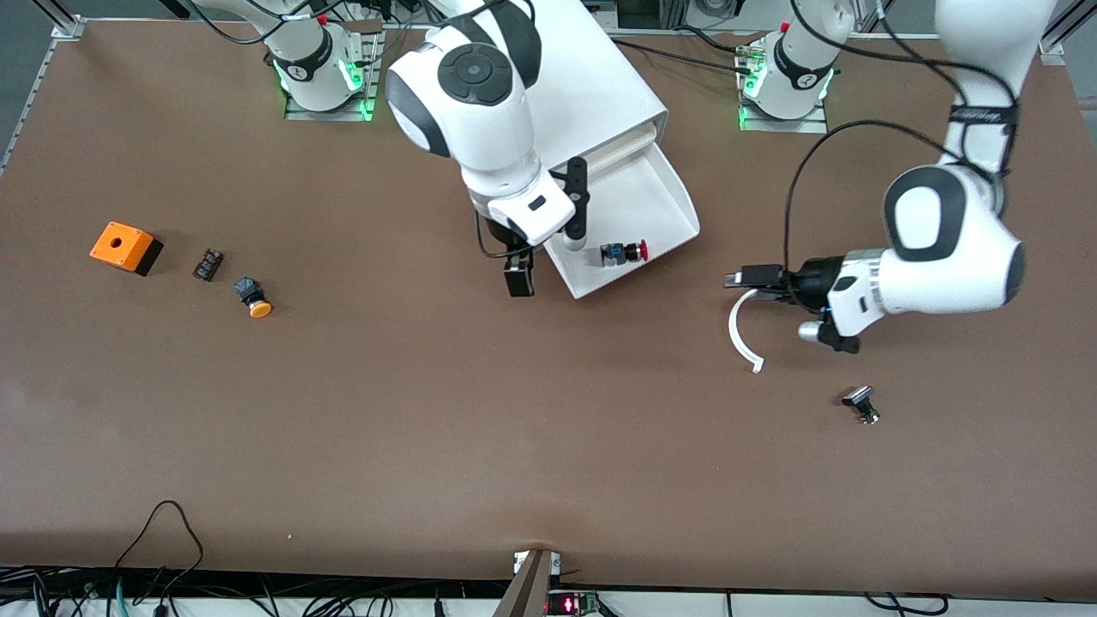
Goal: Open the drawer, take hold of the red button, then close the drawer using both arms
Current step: 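Reach the right gripper into the drawer while the left gripper withdraws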
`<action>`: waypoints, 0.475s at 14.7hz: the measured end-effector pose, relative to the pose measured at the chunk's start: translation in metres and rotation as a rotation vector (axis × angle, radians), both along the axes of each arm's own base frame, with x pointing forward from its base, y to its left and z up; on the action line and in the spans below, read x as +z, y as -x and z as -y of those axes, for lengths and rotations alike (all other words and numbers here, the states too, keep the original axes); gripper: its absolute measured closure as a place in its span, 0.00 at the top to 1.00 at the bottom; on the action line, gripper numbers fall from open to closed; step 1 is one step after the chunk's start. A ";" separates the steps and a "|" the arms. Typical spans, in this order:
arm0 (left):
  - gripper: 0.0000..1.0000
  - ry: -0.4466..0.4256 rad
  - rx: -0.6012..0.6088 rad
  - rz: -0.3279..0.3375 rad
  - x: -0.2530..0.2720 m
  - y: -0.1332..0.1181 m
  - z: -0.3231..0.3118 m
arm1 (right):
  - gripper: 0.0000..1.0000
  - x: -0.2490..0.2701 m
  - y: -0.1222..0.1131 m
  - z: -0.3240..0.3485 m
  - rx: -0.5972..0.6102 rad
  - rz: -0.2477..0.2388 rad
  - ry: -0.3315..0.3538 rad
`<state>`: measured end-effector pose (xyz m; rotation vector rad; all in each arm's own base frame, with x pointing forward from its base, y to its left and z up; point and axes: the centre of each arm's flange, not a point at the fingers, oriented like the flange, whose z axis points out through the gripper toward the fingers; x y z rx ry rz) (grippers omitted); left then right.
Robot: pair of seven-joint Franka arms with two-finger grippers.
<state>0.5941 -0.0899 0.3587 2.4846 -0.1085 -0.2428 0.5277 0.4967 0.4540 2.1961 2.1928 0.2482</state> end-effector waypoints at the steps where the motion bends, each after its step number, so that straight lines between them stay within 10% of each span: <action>1: 1.00 -0.062 -0.014 0.026 0.023 0.002 -0.007 | 1.00 0.001 0.009 -0.010 0.021 -0.017 0.006; 7: 1.00 -0.419 -0.147 0.197 0.138 0.036 -0.033 | 1.00 -0.020 0.044 -0.068 0.142 -0.090 0.033</action>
